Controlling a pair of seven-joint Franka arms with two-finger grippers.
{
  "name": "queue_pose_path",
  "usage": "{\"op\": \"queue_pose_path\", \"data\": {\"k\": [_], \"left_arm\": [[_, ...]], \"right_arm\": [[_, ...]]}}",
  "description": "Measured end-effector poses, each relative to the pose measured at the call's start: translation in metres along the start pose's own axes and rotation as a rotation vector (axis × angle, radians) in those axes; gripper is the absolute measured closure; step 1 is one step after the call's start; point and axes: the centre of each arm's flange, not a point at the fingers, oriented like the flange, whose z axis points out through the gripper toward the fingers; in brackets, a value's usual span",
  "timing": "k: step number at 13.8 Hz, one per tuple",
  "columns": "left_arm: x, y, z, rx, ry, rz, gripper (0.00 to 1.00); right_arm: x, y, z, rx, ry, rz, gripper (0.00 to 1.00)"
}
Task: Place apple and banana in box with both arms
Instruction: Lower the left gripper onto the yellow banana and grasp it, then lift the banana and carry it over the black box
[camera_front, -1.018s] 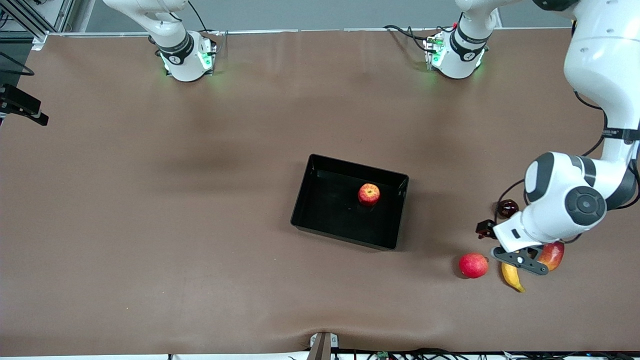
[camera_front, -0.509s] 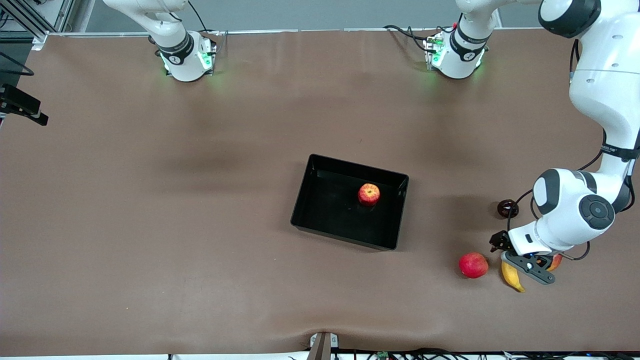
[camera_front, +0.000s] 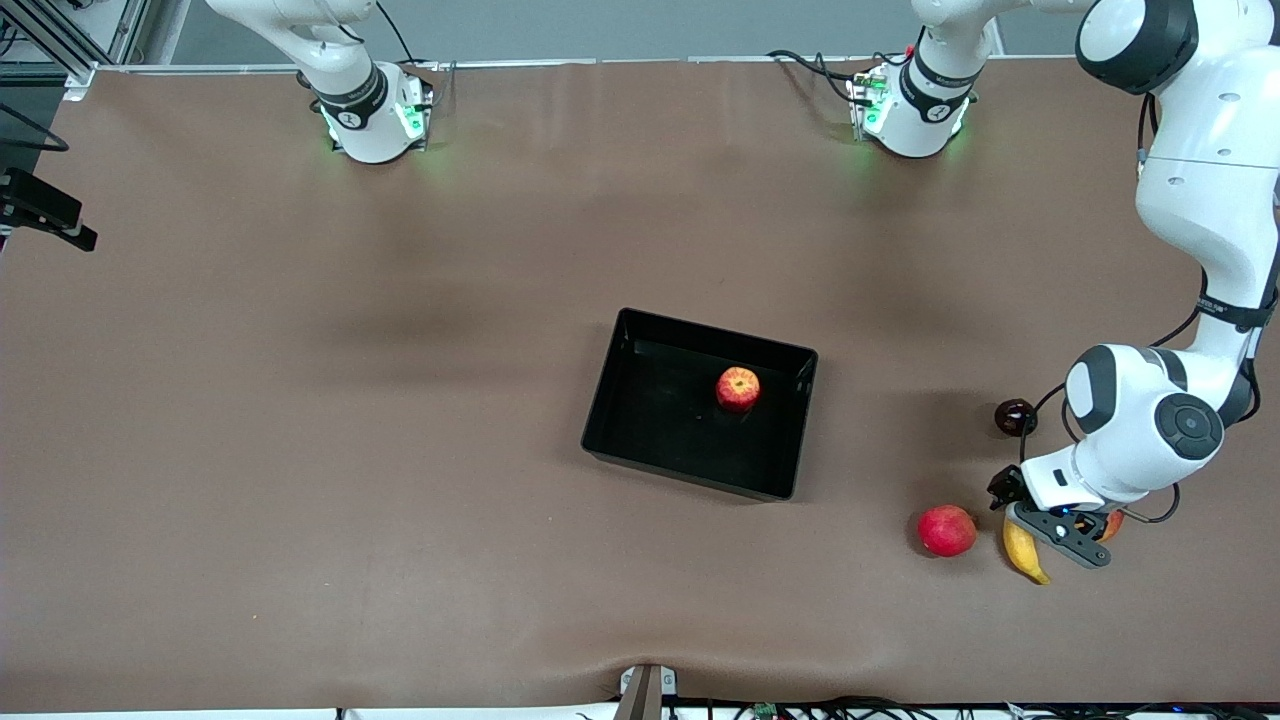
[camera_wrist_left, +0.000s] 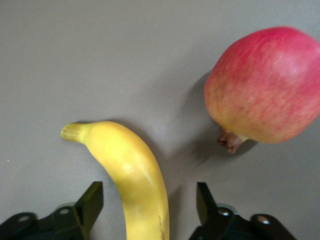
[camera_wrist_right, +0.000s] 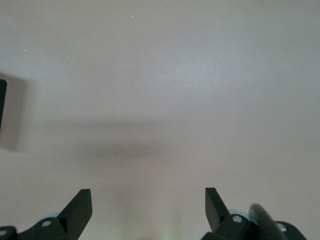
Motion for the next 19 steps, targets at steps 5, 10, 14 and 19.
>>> {"op": "queue_pose_path", "data": {"k": [5, 10, 14, 19], "left_arm": [[-0.006, -0.002, 0.009, -0.001, -0.008, -0.002, 0.61], [0.008, 0.002, -0.04, -0.025, -0.083, 0.016, 0.64], [0.037, 0.025, -0.147, -0.066, -0.128, -0.041, 0.64], [0.094, 0.12, -0.212, -0.116, -0.126, -0.115, 0.64]], "right_arm": [[0.0, 0.0, 0.0, 0.0, -0.001, 0.002, 0.0], [0.0, 0.0, 0.001, 0.0, -0.003, 0.003, 0.0], [0.0, 0.0, 0.001, 0.001, -0.004, 0.003, 0.0], [0.0, 0.0, 0.001, 0.001, -0.004, 0.004, 0.0]]}}
